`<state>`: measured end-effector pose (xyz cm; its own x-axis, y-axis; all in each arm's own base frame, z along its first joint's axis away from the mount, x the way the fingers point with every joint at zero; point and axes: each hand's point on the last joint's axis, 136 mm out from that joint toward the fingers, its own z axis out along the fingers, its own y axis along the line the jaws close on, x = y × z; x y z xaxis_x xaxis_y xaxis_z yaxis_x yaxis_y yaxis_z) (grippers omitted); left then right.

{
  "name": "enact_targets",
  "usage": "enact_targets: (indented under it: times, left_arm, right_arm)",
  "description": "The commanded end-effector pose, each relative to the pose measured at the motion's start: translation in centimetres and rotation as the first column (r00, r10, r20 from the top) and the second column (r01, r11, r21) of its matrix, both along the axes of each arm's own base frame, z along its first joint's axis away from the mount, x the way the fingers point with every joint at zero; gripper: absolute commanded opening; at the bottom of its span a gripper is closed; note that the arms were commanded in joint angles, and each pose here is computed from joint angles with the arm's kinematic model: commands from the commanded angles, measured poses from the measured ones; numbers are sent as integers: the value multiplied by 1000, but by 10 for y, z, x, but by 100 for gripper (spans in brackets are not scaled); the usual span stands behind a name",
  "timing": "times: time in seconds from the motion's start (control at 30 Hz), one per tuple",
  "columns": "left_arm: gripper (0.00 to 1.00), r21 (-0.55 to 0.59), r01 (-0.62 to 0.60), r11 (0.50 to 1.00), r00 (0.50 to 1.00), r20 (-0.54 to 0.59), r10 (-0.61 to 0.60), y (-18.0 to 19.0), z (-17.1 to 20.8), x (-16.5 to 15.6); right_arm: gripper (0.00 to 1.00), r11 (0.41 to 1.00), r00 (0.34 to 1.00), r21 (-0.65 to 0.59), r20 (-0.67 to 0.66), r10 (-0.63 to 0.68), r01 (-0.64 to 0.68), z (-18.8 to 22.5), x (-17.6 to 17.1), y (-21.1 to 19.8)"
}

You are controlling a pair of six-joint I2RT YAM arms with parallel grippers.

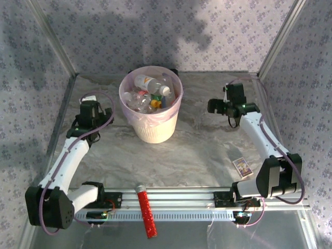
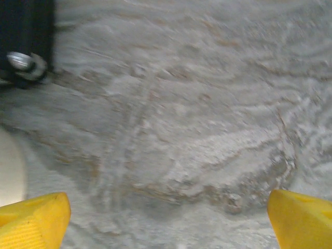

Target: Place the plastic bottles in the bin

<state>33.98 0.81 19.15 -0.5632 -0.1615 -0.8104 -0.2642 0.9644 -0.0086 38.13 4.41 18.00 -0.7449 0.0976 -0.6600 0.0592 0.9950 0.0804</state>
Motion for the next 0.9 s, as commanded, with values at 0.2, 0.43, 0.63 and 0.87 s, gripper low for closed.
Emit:
enact_targets:
  times: [0.2, 0.43, 0.63, 0.87]
  left_arm:
    - [100, 74, -57, 996, 996, 76, 52, 21, -41, 28]
    - [100, 125, 13, 992, 995, 99, -26, 14, -72, 49]
    - [100, 160, 96, 982, 992, 68, -108, 6, -91, 65]
    - [100, 135, 75, 988, 986, 140, -94, 16, -96, 66]
  right_arm:
    - [99, 975, 995, -210, 82, -62, 79, -50, 12, -45]
    - [99, 960, 994, -262, 65, -83, 97, -97, 20, -54]
    - [99, 959, 986, -271, 162, -44, 87, -98, 27, -50]
    - [99, 952, 955, -284, 295, -30, 118, -82, 23, -58]
